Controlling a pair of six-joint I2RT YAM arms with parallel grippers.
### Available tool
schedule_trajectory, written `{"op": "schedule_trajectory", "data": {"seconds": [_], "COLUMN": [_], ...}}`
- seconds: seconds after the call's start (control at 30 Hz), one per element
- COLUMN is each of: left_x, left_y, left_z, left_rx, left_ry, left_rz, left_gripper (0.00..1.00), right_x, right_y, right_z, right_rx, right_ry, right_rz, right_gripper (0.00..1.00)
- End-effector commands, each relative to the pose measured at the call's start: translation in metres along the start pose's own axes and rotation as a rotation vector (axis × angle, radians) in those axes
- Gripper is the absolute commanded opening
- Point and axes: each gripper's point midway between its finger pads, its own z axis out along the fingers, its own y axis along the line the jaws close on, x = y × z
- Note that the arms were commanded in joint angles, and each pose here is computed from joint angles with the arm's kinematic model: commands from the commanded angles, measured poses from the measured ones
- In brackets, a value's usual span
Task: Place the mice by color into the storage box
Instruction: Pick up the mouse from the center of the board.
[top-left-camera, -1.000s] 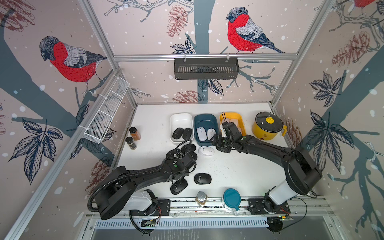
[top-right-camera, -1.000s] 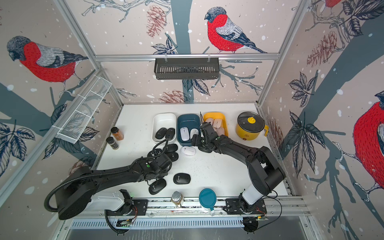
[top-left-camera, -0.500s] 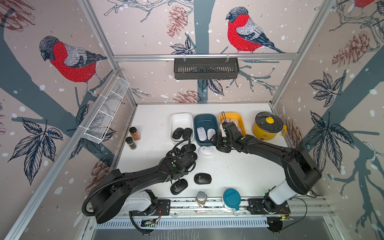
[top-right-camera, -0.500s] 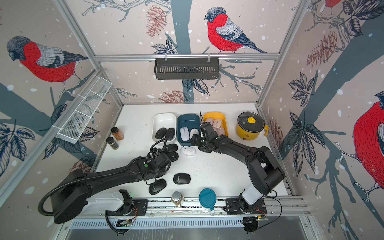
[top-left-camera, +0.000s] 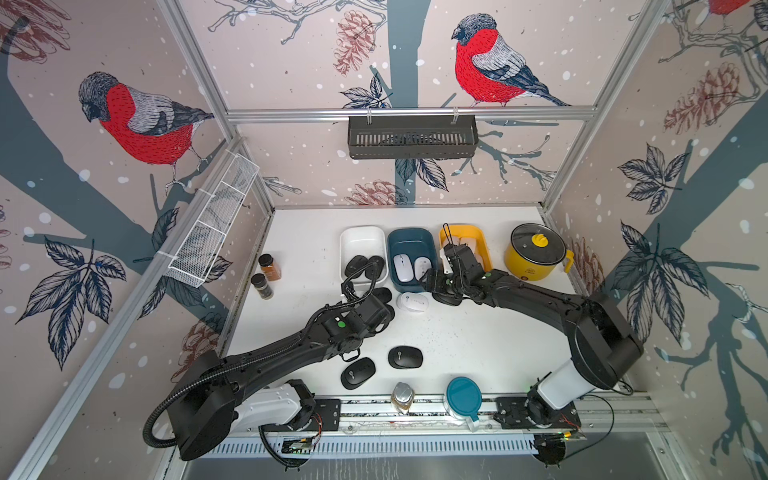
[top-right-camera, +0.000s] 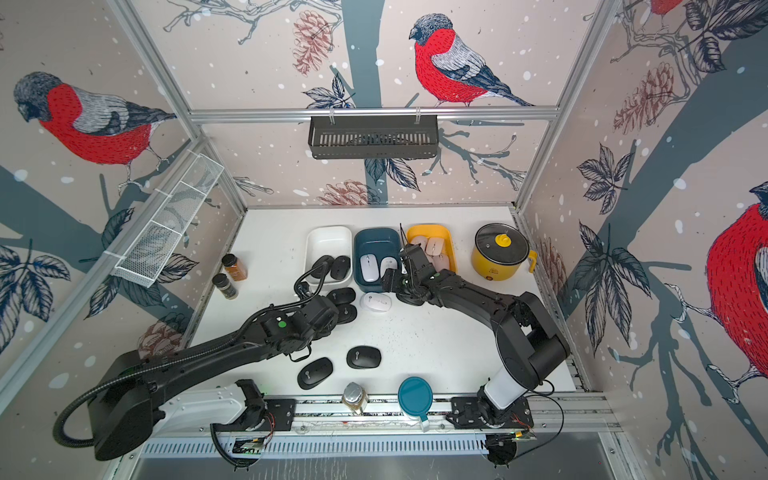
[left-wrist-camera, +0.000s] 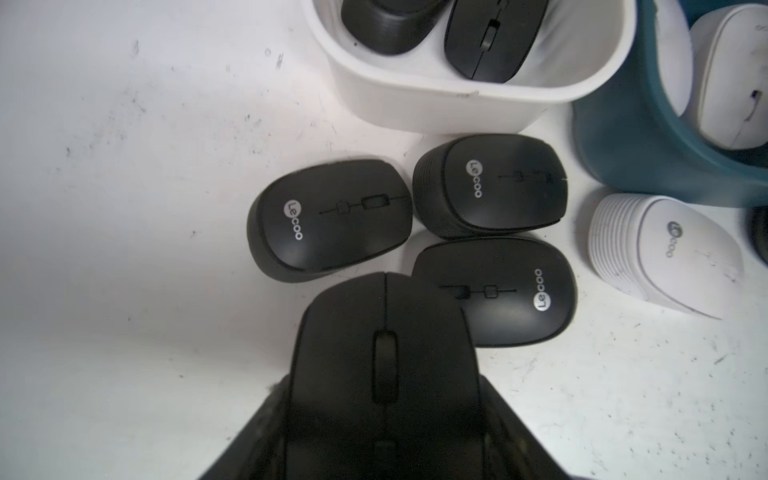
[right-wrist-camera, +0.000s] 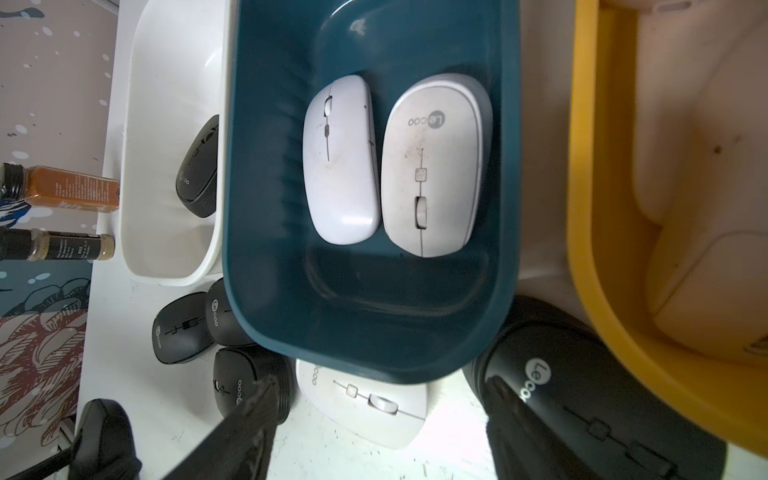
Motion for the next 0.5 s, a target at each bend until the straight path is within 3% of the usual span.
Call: {"op": "schedule_trajectory", "data": {"seconds": [0.0,0.47], "left_x": [-0.017,-0.081], "left_y": [0.005,-0.018], "left_z": [-0.009,-0.037], "left_rx": [-0.026,0.031], "left_ry": [-0.053,-0.159], "left_rz": [0.031,0.046], "left_gripper": [0.58,0.58], "right_x": [-0.002,-0.005], "right_y": [0.004,0.005], "right_z": [-0.004,-0.01], "right_rx": [-0.011,-0.006], "right_ry": [-0.006,-0.02], "right_rz": [0.005,0.001], "right_gripper": [0.78,0.78]}}
